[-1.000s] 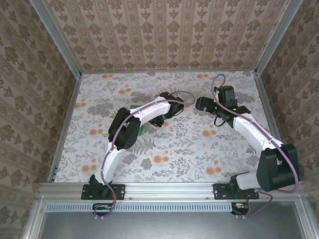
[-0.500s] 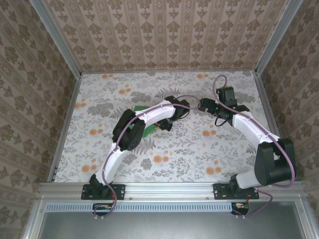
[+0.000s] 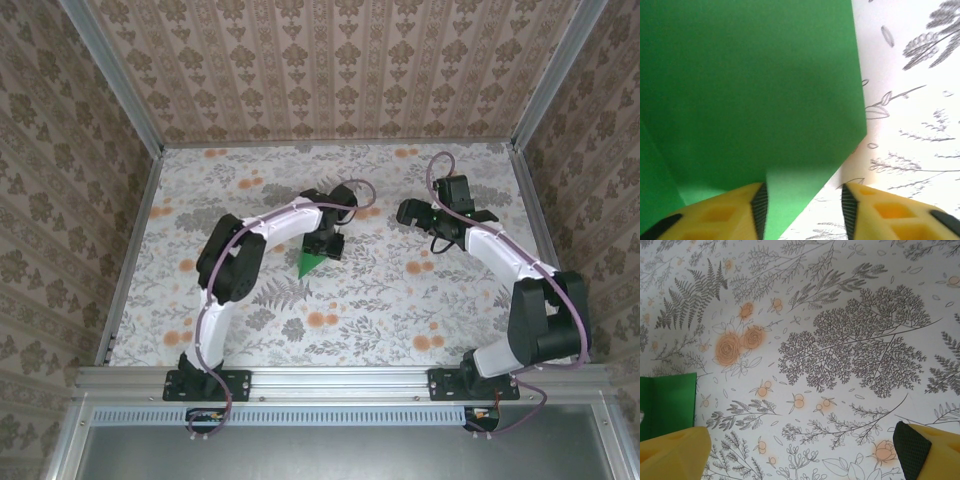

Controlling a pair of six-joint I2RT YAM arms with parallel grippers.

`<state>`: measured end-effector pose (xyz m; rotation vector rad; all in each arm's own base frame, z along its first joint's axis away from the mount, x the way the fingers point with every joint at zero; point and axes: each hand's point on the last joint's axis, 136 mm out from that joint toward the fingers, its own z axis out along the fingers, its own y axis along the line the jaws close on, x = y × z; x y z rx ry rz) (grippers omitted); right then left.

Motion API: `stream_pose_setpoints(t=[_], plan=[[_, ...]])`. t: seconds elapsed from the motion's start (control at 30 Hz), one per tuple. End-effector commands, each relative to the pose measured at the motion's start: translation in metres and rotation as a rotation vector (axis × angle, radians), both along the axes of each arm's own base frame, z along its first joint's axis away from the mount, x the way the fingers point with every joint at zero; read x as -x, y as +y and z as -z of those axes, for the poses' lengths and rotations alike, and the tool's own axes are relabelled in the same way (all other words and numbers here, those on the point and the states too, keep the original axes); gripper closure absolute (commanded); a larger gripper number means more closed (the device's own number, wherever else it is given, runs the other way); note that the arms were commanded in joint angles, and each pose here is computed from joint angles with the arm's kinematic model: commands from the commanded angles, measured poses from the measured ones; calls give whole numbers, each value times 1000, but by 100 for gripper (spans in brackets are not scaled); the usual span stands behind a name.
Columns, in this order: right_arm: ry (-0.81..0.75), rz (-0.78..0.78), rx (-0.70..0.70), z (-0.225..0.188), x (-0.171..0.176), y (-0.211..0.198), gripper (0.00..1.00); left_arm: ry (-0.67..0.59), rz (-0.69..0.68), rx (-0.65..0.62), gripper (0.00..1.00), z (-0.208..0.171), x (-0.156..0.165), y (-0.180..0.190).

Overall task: Fold a paper plane with a square sheet of paper (pick it up from the middle)
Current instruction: Turn over the paper at the center of the table.

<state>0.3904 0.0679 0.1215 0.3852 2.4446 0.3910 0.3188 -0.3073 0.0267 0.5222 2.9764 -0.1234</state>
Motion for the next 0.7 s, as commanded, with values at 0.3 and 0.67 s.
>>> stream_pose_setpoints(t=[0.3, 0.67], plan=[[43, -16, -52, 4, -1, 8, 4, -47, 77, 454, 41, -82, 2, -64], [-13, -193, -182, -13, -2, 66, 22, -324, -104, 540, 0, -153, -30, 19]])
